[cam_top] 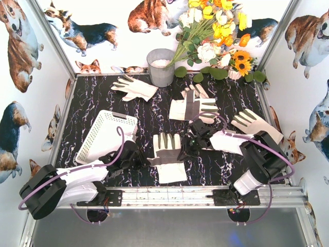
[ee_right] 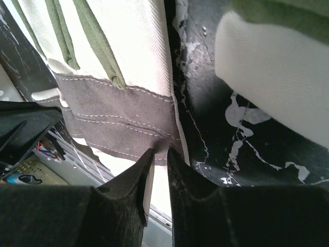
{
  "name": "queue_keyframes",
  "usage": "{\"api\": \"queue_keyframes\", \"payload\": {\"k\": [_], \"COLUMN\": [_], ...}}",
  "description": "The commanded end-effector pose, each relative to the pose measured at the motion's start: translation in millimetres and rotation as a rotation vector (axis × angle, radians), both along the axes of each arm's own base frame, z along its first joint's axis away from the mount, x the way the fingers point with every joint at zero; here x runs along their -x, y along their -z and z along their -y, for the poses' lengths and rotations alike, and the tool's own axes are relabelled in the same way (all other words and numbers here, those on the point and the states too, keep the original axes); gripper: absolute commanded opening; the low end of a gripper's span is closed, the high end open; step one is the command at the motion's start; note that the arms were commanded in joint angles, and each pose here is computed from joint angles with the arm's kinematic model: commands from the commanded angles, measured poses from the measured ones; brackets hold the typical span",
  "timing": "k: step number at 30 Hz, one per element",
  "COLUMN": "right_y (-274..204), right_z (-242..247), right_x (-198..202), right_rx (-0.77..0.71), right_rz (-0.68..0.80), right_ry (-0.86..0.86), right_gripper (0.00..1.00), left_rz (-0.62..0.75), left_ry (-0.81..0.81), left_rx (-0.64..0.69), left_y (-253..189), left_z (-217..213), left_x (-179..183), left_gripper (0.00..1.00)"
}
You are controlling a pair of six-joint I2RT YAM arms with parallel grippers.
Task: Put the gloves into the storage basket
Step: Place the glove at the center of the board.
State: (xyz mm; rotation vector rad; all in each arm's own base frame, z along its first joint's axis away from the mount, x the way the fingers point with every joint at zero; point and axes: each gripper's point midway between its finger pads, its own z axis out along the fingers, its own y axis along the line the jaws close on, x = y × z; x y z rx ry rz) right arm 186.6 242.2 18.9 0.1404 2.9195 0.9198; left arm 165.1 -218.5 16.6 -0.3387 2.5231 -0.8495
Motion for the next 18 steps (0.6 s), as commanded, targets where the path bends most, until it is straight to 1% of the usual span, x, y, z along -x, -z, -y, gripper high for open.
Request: {"api": "queue_keyframes", "payload": {"k": [1,3,4,7,10,13,15,18], "right_y": [19,16,13,-1,-25,-55,-74,-98], "right_z": [11,14,16,23,27,31,37,52], "right_x": [-11,-10,-9,-9,-14,-21,-27,-36], "right_rx": [0.092,0.105,0.113,0.139,0.149,0.158,0.174,0.2], "right_rz": [0.044,0.049,0.051,0.078,0.132,0.2,0.243,0.29], "right_ry": [0.012,0.003,-0.004,-0.01,-0.016,-0.016,-0.007,0.026], "right_gripper": [0.21,0.22,0.23,0.31,0.41,0.49,0.52,0.55], "left_rz": [0.018,0.016,0.012,0.016,0.048,0.081,0.101,0.153], "left_ry": [0.009,0.023,0.028,0.025,0.026,0.034,0.06,0.125], "left_rx": [-0.095,-0.115,-0.127,-0.149,-0.139,-0.139,-0.128,-0.078], "left_y": [11,9,8,0,-20,-43,-58,-88], "left_z": [-11,-11,-11,-11,-5,-1,5,21], "left_x": [-3,-4,-4,-8,-17,-24,-27,-32], "left_gripper": [0.0,0.0,0.03,0.19,0.34,0.45,0.51,0.58]}}
